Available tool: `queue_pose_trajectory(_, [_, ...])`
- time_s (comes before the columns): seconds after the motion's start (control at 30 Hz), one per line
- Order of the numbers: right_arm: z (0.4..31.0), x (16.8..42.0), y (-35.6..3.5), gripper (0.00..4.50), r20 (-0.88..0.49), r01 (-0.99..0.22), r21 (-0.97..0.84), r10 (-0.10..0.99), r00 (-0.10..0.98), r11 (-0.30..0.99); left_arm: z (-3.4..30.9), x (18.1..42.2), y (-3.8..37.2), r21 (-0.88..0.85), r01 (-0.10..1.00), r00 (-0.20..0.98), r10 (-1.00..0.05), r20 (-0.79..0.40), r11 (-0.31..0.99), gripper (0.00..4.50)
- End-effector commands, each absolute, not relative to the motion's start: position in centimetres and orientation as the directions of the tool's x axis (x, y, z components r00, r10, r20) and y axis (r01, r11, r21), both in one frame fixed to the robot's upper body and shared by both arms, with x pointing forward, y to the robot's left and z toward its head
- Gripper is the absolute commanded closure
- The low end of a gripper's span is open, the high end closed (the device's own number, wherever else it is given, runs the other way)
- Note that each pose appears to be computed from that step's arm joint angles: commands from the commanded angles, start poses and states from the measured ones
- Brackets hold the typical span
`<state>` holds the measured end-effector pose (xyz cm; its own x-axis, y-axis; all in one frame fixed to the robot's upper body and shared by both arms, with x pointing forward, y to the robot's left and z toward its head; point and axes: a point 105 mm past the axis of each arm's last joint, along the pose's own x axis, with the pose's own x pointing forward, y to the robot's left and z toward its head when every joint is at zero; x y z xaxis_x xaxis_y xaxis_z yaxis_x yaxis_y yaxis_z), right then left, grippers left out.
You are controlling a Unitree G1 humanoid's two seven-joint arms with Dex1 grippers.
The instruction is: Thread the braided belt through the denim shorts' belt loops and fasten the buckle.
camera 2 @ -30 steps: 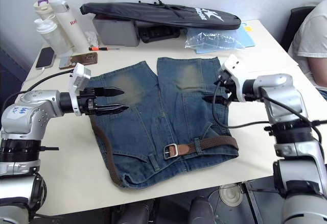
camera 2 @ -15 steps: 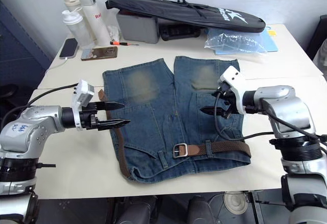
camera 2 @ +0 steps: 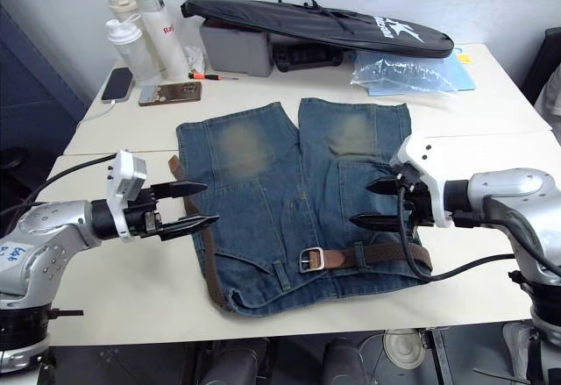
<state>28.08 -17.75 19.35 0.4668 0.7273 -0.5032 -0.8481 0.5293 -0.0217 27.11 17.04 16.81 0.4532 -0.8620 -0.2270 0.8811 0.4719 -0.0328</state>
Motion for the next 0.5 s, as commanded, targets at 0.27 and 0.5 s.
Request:
queue_pose_trajectory(0.27, [19.5, 22.9, -16.8, 0.07, -0.650, -0.966, -0.030, 0.729, 0.213, 0.255, 18.0, 26.7, 21.6, 0.066, 0.863, 0.494, -0.809, -0.319, 0.501, 0.00])
queue_pose_trajectory(0.5, [19.7, 23.9, -14.1, 0.07, -0.615, -0.978, -0.124, 0.761, 0.209, 0.168, 14.7, 27.5, 26.0, -0.260, 0.541, 0.687, -0.599, -0.412, 0.800, 0.00])
